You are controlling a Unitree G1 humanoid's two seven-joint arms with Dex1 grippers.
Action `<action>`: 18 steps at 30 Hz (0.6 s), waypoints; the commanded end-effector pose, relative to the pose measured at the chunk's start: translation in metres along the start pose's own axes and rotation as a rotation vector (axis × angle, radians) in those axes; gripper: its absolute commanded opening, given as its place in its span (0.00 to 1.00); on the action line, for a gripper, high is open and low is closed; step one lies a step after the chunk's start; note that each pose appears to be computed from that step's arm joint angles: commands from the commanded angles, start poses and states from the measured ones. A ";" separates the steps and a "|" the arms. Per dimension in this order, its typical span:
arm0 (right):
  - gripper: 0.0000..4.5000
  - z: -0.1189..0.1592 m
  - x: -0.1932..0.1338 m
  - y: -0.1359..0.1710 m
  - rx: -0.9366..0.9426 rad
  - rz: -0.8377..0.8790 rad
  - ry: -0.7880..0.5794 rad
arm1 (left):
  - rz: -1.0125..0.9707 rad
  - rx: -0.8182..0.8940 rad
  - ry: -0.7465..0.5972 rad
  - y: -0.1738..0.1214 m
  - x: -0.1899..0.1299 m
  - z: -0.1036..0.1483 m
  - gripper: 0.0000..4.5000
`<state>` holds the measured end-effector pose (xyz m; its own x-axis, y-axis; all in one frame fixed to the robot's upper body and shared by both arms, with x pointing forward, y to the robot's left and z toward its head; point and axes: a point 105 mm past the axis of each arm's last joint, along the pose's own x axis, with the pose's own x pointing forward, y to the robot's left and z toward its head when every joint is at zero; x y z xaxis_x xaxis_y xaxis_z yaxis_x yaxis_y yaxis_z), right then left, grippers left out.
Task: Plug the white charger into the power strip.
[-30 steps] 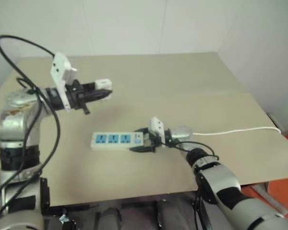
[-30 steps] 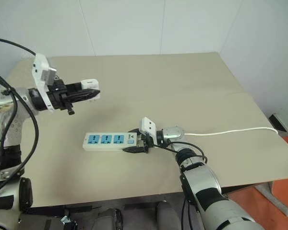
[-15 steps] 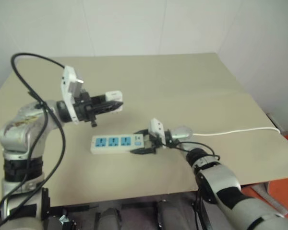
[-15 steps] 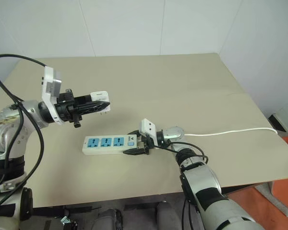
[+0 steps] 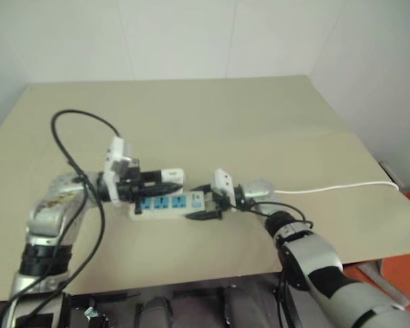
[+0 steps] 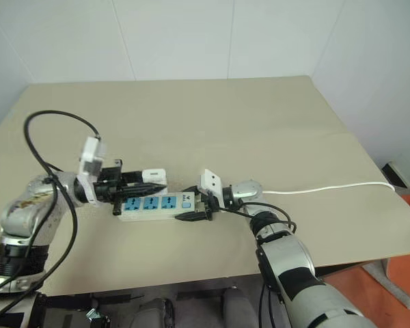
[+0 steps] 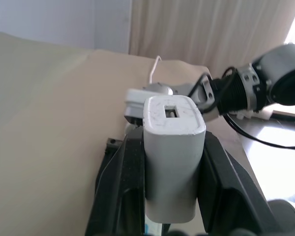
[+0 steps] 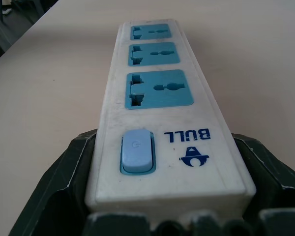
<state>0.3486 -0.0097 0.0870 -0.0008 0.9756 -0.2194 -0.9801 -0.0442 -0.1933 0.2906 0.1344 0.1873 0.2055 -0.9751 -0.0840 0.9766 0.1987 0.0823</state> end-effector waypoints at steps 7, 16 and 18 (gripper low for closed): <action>0.76 -0.013 0.005 0.013 0.004 0.078 0.071 | -0.037 0.023 0.039 0.000 0.003 -0.019 0.22; 0.76 -0.014 0.004 0.013 0.007 0.078 0.071 | -0.017 0.029 0.047 0.004 0.003 -0.035 0.22; 0.76 -0.014 0.004 0.014 0.007 0.079 0.071 | 0.001 0.034 0.037 0.007 0.004 -0.036 0.22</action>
<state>0.3486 -0.0097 0.0871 -0.0013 0.9753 -0.2211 -0.9796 -0.0457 -0.1958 0.2991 0.1361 0.1475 0.1979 -0.9705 -0.1377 0.9789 0.1885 0.0784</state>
